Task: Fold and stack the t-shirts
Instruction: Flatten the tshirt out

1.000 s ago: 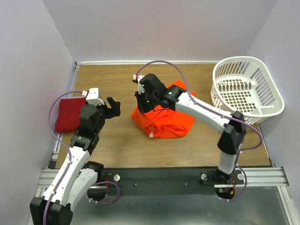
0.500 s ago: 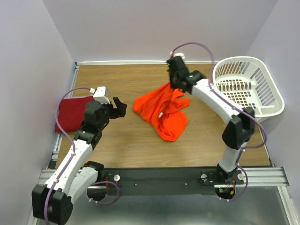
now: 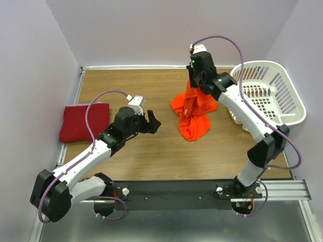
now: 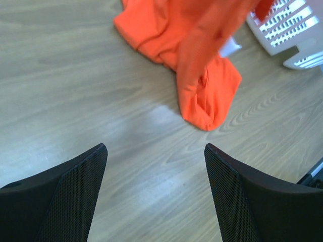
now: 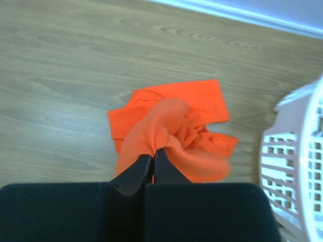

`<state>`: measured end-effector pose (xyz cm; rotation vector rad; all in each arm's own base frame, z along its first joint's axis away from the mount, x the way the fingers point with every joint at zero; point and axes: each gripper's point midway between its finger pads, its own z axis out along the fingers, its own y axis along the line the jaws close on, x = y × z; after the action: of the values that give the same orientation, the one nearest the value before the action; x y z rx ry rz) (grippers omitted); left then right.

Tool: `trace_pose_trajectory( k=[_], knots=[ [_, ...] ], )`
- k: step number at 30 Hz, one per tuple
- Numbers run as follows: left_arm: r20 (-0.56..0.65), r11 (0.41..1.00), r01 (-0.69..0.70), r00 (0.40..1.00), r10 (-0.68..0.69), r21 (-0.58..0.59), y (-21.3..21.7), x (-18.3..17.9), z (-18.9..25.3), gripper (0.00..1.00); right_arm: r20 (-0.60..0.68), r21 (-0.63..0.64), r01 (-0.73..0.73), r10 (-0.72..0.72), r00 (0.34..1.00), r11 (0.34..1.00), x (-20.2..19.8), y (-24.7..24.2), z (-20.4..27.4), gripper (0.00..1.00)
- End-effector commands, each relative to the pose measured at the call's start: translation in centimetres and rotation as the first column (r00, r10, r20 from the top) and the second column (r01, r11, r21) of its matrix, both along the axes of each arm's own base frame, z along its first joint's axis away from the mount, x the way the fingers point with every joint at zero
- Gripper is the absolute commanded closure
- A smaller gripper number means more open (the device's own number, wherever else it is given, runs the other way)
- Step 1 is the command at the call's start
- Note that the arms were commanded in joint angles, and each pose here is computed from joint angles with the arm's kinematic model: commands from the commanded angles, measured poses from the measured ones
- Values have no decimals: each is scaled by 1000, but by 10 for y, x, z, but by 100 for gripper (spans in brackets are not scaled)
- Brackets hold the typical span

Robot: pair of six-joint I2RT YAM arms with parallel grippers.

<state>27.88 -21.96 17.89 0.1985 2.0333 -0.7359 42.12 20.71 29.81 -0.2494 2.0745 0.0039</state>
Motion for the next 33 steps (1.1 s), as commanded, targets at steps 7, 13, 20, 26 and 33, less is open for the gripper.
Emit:
trace_pose_trajectory(
  k=[7, 13, 20, 26, 33],
  knots=[
    [-82, 995, -75, 994, 70, -59, 14, -29, -22, 15, -13, 174, -402, 410, 912, 899, 40, 145, -18, 99],
    [-140, 998, -54, 989, 49, -30, 8, -33, -40, 15, 92, 257, -501, 495, 864, 827, 57, 212, -15, 50],
    [-173, 998, -56, 983, 54, -3, -4, -20, -48, 15, -31, 95, -211, 215, 976, 973, 39, 107, -51, 36],
    [-186, 999, -50, 982, 47, -10, -24, -1, -55, 16, -289, 26, -15, 22, 957, 1000, -27, -13, -150, 39],
    [-182, 992, -127, 975, 129, 25, -42, 46, -61, 22, -432, 36, 80, -56, 900, 996, -85, -67, -215, 48]
  ],
)
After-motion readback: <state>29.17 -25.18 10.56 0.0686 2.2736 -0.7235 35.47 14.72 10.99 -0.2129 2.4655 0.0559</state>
